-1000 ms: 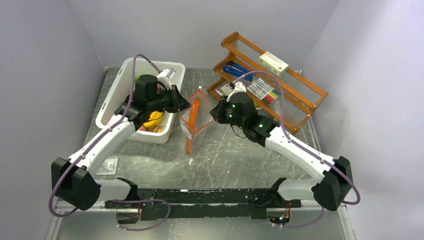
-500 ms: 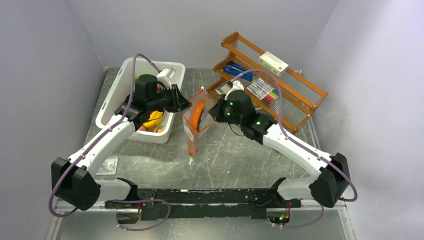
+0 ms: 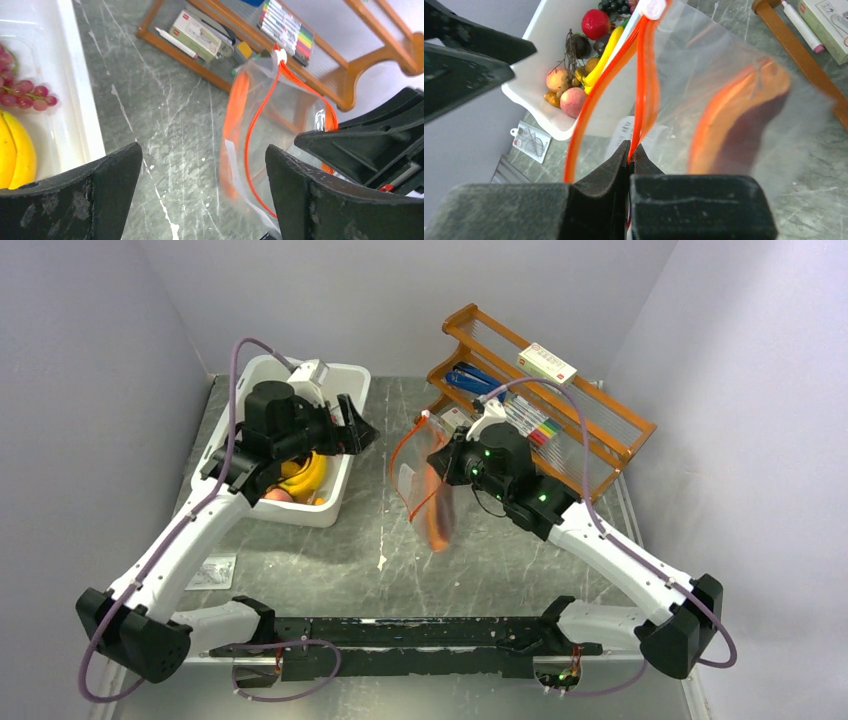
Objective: Place the food in the zip-top bag and seal the zipper
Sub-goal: Adjust the fake food in the zipper food storage bag.
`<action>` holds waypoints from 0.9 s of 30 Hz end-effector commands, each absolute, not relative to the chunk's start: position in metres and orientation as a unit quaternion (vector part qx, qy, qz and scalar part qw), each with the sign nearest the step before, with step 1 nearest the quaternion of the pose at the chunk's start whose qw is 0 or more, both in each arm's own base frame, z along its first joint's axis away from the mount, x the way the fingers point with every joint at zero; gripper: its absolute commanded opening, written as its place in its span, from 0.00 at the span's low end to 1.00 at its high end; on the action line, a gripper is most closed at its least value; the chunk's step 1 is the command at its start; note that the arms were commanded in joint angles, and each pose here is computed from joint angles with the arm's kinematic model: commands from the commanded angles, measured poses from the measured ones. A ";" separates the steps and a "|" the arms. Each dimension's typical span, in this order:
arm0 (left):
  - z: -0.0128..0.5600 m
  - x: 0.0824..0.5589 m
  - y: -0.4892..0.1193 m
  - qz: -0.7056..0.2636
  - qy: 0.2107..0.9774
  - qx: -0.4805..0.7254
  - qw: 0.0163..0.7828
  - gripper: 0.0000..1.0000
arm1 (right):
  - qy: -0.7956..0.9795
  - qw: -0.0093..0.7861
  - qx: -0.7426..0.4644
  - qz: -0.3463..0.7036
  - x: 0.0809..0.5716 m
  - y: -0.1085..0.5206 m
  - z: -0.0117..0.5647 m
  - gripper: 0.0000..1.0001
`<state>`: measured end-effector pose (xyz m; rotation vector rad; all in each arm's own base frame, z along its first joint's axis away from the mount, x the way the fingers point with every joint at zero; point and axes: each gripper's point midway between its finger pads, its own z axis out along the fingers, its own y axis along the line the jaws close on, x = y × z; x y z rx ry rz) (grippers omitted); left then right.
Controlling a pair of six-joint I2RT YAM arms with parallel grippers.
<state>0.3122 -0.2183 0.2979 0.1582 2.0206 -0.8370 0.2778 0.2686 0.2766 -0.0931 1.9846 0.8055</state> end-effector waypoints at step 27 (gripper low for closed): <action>0.202 0.414 -0.075 -0.068 0.909 -0.060 0.407 0.49 | 0.784 0.486 -0.092 0.376 0.251 0.269 0.284 0.00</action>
